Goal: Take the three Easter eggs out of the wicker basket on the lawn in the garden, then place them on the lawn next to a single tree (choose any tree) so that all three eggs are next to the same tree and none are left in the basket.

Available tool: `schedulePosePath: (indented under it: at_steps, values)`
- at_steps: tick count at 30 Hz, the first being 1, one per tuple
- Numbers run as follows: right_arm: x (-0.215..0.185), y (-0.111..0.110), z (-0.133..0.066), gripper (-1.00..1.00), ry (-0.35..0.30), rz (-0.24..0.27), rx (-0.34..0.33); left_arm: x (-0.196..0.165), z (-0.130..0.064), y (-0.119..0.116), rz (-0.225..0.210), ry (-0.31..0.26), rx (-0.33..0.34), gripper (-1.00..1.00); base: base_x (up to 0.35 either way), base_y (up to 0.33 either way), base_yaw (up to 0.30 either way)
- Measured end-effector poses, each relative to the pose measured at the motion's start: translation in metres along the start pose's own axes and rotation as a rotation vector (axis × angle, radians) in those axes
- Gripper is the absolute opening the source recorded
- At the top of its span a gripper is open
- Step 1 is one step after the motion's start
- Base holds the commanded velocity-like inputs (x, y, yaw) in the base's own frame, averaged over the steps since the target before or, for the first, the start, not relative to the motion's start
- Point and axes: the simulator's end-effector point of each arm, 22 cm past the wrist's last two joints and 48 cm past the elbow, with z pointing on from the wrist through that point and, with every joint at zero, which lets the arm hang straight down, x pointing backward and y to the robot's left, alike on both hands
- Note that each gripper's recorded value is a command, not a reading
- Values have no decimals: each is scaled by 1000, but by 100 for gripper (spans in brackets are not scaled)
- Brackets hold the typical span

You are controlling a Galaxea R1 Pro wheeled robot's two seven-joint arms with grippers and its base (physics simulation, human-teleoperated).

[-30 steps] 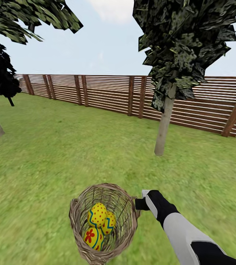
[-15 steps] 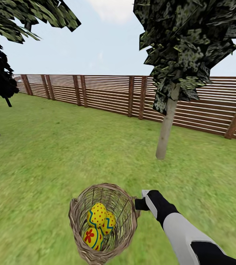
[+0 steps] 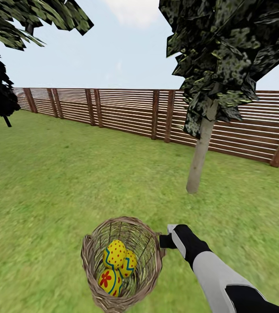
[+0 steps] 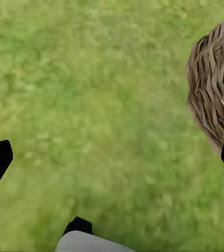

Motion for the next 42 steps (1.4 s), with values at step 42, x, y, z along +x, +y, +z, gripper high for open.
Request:
schedulePosePath:
  at_steps: [42]
  values:
    - [1, 17, 0, -100, 2, 1, -73, -150, -2, -26, 55, -137, 7, 100, 337, 21, -16]
